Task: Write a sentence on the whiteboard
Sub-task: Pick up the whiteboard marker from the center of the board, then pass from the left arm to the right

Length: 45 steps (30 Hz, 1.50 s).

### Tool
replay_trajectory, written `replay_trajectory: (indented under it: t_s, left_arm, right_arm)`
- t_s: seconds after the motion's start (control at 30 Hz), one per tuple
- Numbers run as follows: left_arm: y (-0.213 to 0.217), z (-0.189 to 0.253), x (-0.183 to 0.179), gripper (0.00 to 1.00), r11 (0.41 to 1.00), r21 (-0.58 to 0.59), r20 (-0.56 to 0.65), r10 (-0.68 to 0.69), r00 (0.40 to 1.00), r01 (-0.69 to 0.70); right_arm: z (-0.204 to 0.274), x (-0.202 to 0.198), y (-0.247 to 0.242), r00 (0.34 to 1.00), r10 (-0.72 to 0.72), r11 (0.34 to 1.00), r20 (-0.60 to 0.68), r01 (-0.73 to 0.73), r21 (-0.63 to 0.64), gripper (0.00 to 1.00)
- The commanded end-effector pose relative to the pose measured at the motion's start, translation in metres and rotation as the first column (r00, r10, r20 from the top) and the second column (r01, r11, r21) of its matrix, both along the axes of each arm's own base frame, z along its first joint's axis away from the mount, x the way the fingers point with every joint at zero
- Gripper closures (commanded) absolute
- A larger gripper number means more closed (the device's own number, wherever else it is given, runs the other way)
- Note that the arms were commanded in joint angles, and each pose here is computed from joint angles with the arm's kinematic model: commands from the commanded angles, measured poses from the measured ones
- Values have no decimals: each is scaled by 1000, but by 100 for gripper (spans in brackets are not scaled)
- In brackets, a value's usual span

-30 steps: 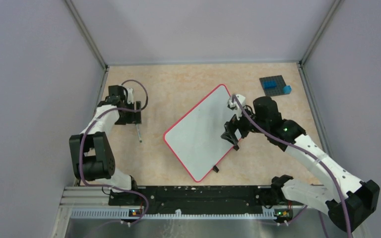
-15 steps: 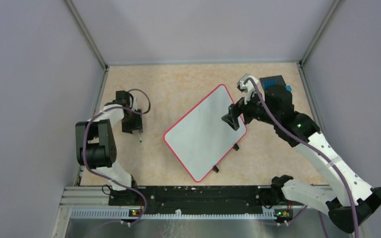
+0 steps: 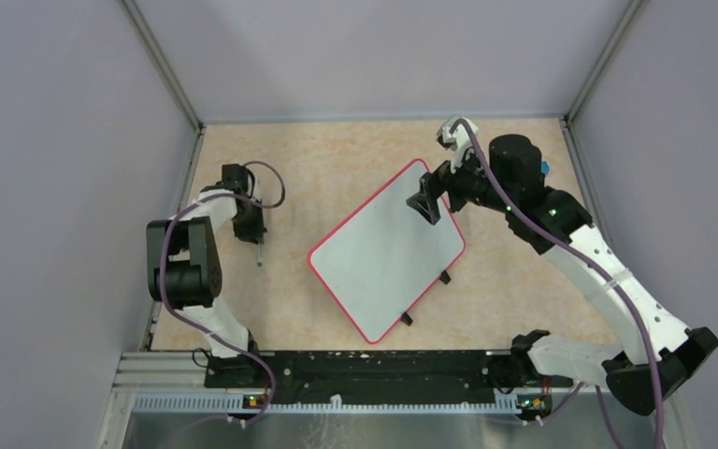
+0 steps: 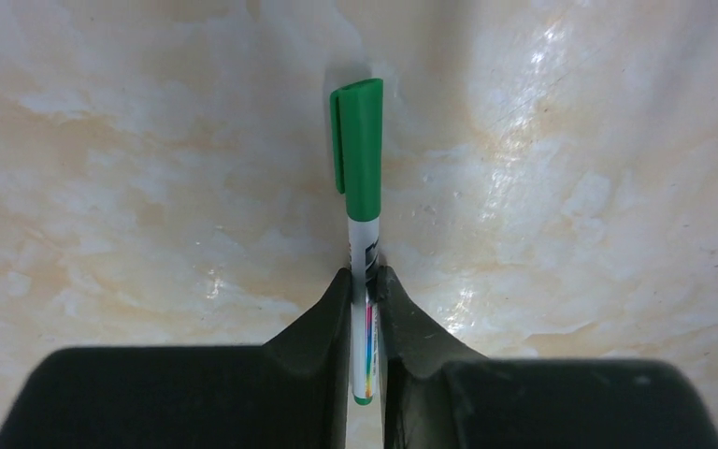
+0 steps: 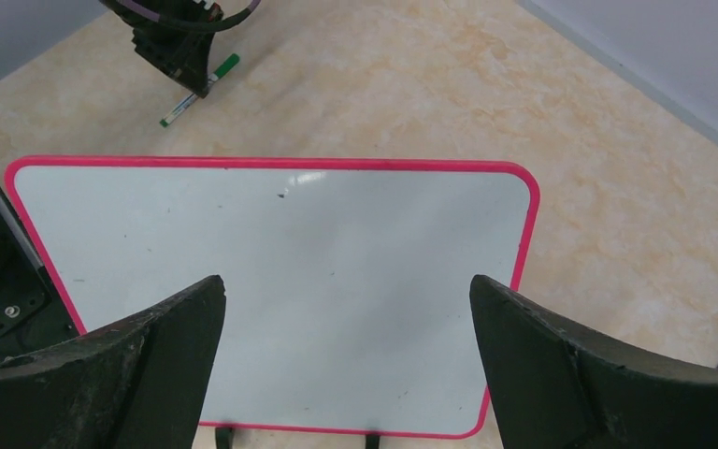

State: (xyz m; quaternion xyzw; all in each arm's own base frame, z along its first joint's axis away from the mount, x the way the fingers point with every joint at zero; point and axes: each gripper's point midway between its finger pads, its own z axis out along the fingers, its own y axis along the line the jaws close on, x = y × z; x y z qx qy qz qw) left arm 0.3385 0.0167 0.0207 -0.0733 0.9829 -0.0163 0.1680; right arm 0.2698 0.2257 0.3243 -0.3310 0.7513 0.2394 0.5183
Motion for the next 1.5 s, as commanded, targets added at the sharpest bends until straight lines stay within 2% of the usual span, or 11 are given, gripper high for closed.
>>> replay_trajectory:
  t_s: [0.0, 0.13, 0.23, 0.47, 0.6, 0.8, 0.93, 0.97, 1.1, 1.23, 1.47]
  left_arm:
    - [-7, 15, 22, 87, 997, -73, 65, 30, 997, -25]
    - [-10, 70, 46, 93, 990, -137, 205, 60, 977, -32]
    - [-12, 133, 66, 95, 984, -179, 363, 80, 928, -14]
    - [-42, 312, 74, 100, 935, -312, 707, 109, 699, 171]
    - [-77, 388, 49, 100, 846, -387, 820, 134, 557, 367]
    - [-122, 456, -11, 100, 616, -420, 903, 211, 375, 666]
    - [-135, 469, -32, 100, 483, -468, 884, 258, 391, 740]
    - [-137, 473, -37, 100, 459, -459, 888, 272, 372, 760]
    - [-148, 469, -48, 100, 387, -507, 860, 283, 424, 770]
    - [-157, 468, -61, 100, 314, -531, 842, 300, 449, 787]
    - [-171, 459, -67, 100, 260, -562, 821, 289, 492, 785]
  right_arm:
    - [49, 2, 21, 996, 55, 991, 68, -62, 115, 2]
    - [66, 6, 33, 993, 87, 984, 73, -98, 152, 2]
    - [82, 9, 41, 989, 113, 978, 98, -128, 163, 1]
    - [104, 15, 57, 985, 150, 959, 86, -166, 228, 2]
    - [117, 7, 74, 967, 241, 922, 84, -255, 291, 2]
    - [141, -10, 101, 912, 406, 814, 59, -390, 430, 2]
    - [144, -12, 116, 883, 470, 751, 5, -403, 523, 5]
    - [144, -14, 121, 868, 497, 729, -11, -410, 549, 7]
    - [144, -24, 141, 809, 587, 654, -31, -451, 607, 17]
    - [141, -28, 160, 791, 611, 642, -37, -467, 609, 20]
    - [141, -28, 189, 789, 612, 644, -49, -462, 609, 25]
